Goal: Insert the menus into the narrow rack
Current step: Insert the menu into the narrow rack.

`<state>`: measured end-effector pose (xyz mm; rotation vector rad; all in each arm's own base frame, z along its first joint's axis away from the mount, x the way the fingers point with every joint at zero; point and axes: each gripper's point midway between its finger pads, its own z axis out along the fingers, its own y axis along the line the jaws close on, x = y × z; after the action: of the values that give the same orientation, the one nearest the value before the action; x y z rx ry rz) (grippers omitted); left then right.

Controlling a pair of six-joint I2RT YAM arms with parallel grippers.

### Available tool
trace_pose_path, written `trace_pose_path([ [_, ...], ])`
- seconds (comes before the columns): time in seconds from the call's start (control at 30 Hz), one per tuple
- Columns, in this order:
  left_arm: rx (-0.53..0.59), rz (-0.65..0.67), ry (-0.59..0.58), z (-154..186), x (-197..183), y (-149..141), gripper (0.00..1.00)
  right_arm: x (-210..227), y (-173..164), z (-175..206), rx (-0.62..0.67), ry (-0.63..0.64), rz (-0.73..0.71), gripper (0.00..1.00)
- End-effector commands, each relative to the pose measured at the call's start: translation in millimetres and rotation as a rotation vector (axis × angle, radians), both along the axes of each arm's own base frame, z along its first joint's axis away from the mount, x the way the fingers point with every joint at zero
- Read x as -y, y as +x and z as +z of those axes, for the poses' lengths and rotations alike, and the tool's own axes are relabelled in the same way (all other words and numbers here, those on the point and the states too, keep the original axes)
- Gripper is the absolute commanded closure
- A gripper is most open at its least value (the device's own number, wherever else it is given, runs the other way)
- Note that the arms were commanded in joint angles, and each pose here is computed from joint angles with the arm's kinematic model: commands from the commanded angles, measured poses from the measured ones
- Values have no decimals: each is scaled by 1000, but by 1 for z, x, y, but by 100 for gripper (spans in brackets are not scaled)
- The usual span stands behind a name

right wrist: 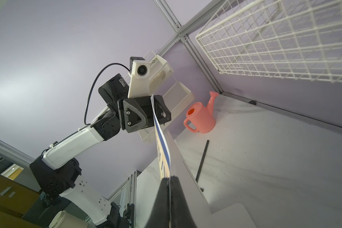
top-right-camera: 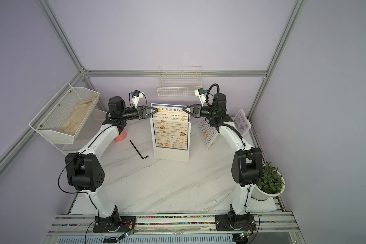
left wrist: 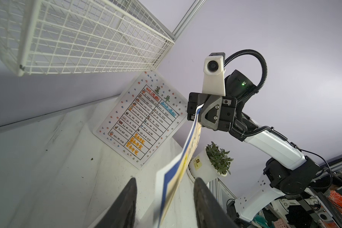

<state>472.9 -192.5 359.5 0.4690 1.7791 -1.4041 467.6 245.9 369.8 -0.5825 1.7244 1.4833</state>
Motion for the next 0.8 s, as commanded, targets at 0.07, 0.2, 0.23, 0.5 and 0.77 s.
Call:
trace_pose_path([
  [0.07, 98, 3, 3, 24, -4, -16, 56, -1, -17, 26, 76, 17, 18, 91],
  [0.2, 98, 1, 3, 24, -4, -17, 59, 0, -17, 30, 86, 13, 13, 88],
  [0.23, 100, 1, 3, 24, -4, -18, 60, 0, -17, 31, 88, 10, 8, 87],
  [0.5, 116, -12, -17, 33, -3, -19, 68, 3, -13, 32, 91, -22, -46, 80],
  [0.77, 124, -20, -27, 38, -3, -21, 70, 6, -10, 36, 102, -52, -88, 67],
])
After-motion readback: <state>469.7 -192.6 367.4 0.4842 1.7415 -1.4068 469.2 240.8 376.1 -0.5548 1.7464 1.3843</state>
